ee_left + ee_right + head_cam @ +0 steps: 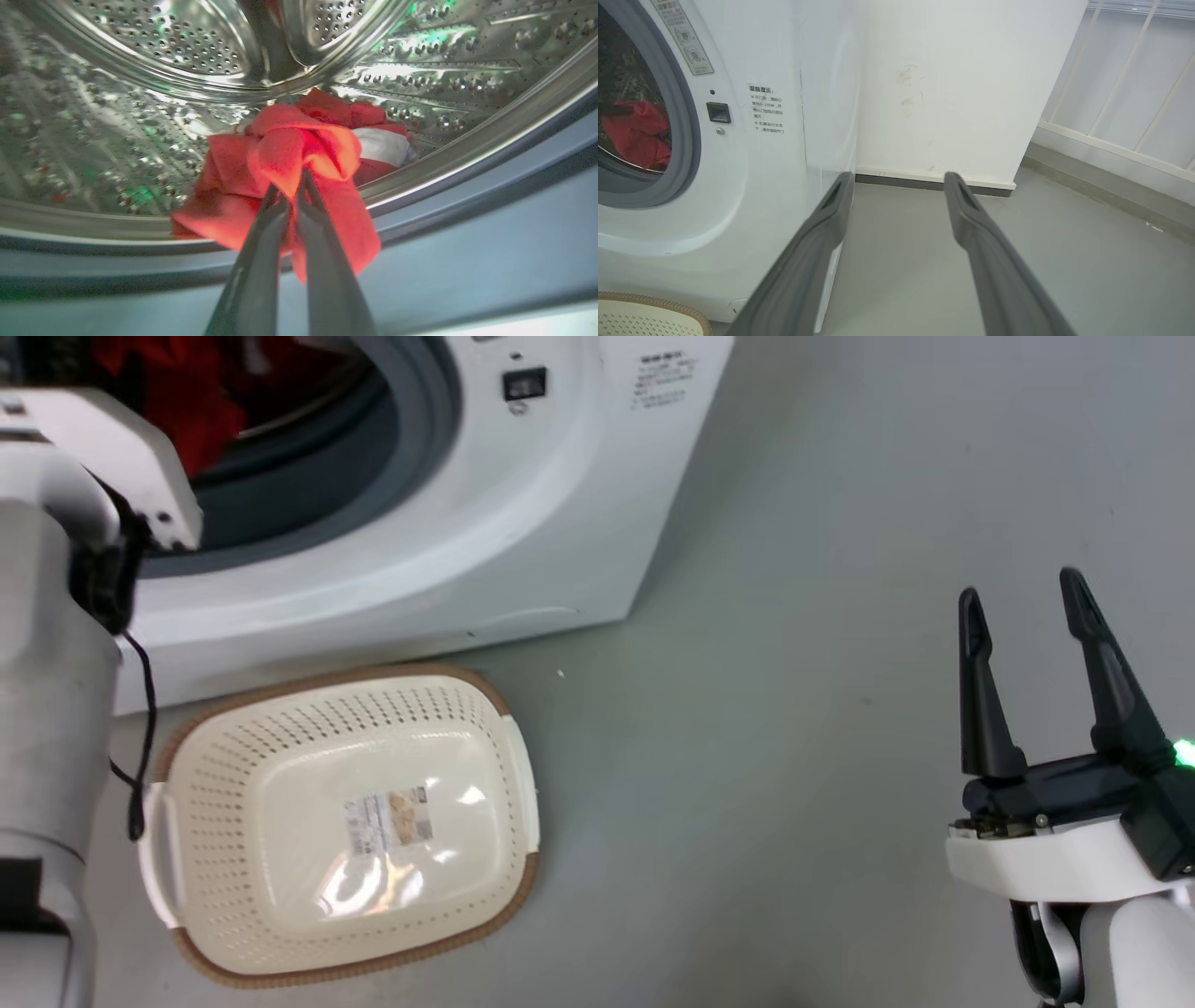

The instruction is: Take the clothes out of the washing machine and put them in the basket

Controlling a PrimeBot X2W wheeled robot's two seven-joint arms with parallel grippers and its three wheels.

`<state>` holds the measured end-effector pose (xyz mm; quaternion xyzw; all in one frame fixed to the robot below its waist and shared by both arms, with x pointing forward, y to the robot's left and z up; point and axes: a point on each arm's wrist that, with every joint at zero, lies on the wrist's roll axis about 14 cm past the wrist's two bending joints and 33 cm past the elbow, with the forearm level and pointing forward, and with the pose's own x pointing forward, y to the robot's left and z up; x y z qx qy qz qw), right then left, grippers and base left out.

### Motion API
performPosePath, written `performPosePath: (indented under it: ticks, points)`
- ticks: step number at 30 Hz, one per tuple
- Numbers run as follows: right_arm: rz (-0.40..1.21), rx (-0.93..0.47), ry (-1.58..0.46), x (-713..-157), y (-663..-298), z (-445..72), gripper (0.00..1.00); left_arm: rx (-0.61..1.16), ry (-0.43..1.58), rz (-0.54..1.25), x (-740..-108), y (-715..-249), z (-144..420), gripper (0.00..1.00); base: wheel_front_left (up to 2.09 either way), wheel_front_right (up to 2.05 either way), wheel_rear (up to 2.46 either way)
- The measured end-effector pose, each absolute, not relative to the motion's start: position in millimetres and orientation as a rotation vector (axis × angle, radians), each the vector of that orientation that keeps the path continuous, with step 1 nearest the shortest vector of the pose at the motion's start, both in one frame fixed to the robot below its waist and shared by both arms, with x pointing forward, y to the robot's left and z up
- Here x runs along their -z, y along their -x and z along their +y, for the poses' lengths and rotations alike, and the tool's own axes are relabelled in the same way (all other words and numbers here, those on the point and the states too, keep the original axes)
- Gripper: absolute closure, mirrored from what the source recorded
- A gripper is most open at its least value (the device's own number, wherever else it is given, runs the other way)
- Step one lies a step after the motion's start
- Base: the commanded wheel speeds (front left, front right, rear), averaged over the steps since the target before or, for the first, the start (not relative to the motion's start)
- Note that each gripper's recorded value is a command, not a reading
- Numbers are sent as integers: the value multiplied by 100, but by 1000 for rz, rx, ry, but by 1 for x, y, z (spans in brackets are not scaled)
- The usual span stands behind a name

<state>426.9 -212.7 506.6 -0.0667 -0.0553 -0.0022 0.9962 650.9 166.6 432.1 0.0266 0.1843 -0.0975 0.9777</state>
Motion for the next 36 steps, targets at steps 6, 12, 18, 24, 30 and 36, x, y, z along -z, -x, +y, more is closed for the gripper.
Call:
performPosePath:
  ticks: [6,12,18,24,30,36]
  points:
    - [-198,-12,137,-538,-419,-205,0,203,-48,203,-478,-610,180,100,0,0,0]
    - [-246,-26,126,-556,-409,-198,0,216,-38,65,-517,-573,183,100,0,0,0]
    - [-284,-46,113,-570,-398,-190,0,226,-33,-19,-545,-523,177,100,0,0,0]
    - [-297,-57,104,-574,-394,-186,0,187,-37,-98,-570,-487,182,100,0,0,0]
    - [-278,-56,103,-567,-394,-187,0,212,-16,0,-551,-457,168,100,0,0,0]
    - [-255,-65,105,-558,-402,-184,0,233,-21,262,-476,-437,164,100,0,0,0]
